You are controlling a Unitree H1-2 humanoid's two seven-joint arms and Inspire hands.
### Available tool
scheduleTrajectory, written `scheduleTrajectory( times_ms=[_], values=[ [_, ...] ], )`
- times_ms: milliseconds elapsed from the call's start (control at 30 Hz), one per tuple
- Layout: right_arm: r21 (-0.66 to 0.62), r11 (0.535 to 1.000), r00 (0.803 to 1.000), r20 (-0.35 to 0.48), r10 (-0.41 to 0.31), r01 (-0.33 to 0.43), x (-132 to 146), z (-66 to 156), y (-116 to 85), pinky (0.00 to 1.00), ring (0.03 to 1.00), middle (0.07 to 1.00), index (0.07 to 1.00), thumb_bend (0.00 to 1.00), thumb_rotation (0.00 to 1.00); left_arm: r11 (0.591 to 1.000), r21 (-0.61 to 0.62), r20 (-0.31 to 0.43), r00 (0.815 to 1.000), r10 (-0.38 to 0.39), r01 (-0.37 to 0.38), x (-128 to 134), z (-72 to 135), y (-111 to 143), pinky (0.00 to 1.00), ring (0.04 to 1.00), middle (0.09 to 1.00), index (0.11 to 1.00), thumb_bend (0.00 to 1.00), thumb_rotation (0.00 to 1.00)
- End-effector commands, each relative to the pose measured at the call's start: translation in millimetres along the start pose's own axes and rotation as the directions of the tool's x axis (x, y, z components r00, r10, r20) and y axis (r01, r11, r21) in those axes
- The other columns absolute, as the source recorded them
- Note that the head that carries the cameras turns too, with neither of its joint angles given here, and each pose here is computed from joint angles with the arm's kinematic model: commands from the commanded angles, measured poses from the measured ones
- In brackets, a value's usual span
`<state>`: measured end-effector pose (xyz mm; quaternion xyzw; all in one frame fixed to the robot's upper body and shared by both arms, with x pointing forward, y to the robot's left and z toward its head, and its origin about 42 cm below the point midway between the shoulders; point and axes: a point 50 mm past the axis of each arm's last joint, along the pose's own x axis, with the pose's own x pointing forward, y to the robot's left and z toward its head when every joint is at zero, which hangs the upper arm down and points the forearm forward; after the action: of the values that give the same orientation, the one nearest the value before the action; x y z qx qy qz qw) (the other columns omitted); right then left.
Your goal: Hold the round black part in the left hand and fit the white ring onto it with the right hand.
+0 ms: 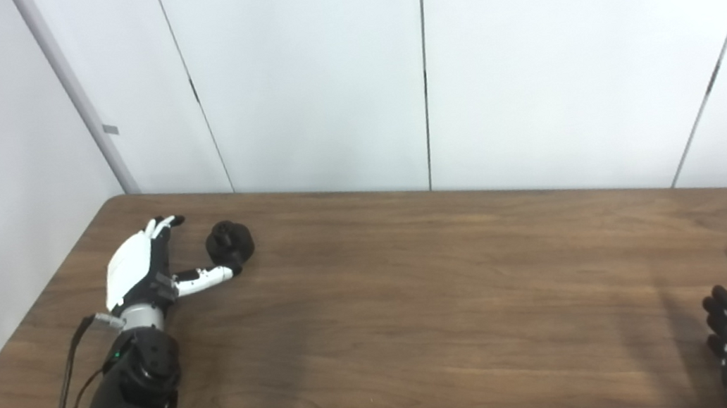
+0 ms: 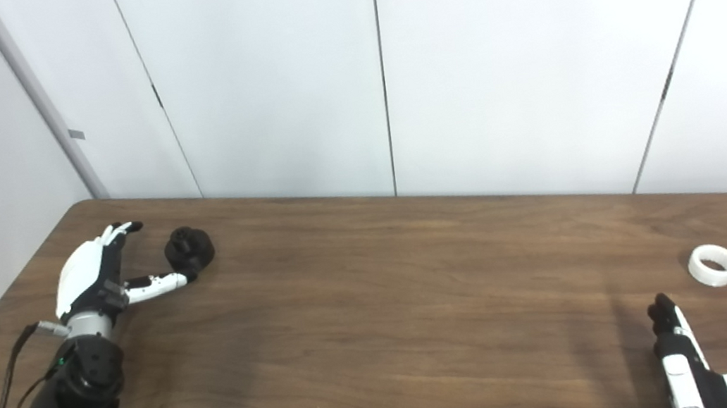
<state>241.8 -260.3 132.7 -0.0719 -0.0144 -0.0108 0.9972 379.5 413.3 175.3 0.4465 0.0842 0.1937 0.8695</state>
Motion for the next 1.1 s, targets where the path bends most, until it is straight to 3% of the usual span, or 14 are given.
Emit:
scheduleTrajectory(
  times_ms=[0, 567, 1067],
  values=[
    [-0.008, 1.0, 1.0, 0.031, 0.004, -0.004, 2, 8, 1, 1.0, 1.0, 0.975, 0.987, 0.37, 1.0, 0.999, 0.013, 0.043, 0.998, 0.04, -0.041, 20, 16, 25, 1.0, 1.0, 0.993, 0.896, 1.0, 0.39],
    [-0.012, 1.0, 1.0, 0.03, -0.001, 0.002, -2, 8, 2, 1.0, 1.0, 0.969, 0.984, 0.34, 1.0, 0.998, 0.054, 0.033, 0.998, -0.045, 0.043, 48, 30, 14, 1.0, 1.0, 1.0, 0.87, 1.0, 0.4],
    [-0.016, 1.0, 1.0, 0.025, 0.0, 0.0, -3, 7, 1, 1.0, 1.0, 0.971, 0.986, 0.35, 1.0, 0.996, 0.083, -0.01, 1.0, -0.006, 0.007, 68, 28, 11, 1.0, 1.0, 0.987, 0.859, 1.0, 0.35]
  ],
)
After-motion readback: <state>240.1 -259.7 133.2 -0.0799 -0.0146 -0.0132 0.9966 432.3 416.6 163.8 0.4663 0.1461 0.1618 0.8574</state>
